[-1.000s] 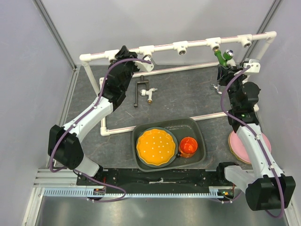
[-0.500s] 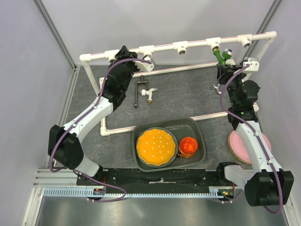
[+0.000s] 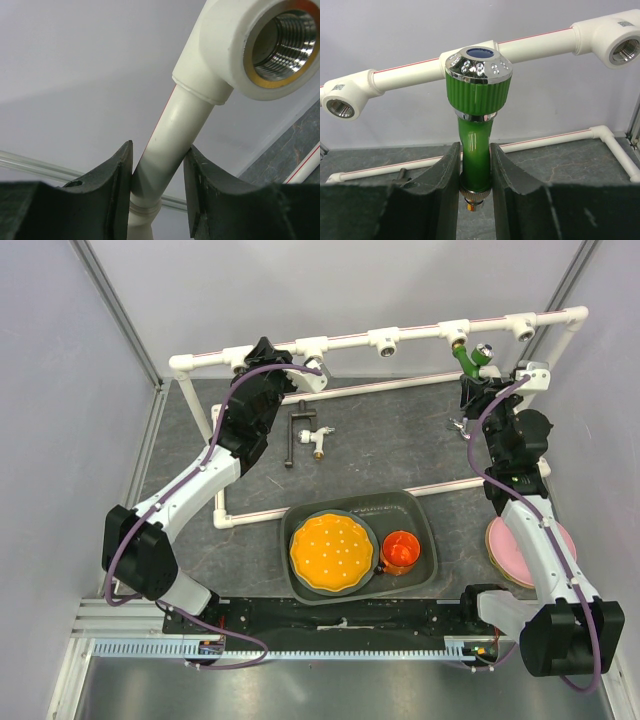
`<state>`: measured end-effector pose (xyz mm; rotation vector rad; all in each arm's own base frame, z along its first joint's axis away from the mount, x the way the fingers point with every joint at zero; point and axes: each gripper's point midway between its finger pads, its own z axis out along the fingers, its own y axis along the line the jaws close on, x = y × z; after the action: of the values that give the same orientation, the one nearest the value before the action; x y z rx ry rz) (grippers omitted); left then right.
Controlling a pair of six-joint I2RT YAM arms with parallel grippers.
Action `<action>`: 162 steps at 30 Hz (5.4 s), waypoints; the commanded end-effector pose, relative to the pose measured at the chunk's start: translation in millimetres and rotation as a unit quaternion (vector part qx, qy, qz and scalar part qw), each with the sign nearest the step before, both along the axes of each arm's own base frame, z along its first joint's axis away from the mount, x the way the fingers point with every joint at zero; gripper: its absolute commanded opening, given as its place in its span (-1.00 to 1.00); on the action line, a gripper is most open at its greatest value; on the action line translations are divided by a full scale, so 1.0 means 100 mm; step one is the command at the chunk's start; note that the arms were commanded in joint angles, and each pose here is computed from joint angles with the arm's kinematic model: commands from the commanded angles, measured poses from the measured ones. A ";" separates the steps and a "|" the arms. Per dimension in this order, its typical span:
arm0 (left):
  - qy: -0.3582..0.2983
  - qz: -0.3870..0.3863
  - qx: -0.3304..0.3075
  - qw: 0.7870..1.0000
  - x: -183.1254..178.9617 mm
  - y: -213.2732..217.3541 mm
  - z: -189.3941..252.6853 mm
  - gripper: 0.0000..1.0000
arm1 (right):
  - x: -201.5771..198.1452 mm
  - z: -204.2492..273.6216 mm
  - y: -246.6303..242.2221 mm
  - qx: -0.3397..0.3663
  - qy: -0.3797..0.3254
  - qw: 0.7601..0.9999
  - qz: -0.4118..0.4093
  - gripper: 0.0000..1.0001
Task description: Install the water faucets
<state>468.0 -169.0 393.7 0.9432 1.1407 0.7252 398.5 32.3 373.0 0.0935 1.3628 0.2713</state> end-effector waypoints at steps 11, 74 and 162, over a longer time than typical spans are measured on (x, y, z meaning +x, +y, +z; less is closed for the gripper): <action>0.023 0.019 -0.062 0.998 -0.05 0.07 -0.03 -0.96 | -0.13 0.53 -0.05 0.006 -0.070 0.997 -0.009 -1.00; 0.035 0.011 -0.058 0.998 -0.07 0.00 -0.07 -0.97 | -0.15 0.63 0.13 -0.005 -0.074 0.996 0.042 -1.00; 0.033 -0.010 -0.060 0.998 -0.18 -0.09 0.01 -0.97 | 0.08 0.34 0.00 0.536 0.042 0.834 0.126 0.71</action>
<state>463.1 -170.4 393.2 0.9529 1.1679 0.7240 412.3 36.5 385.0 0.9372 1.1921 1.2926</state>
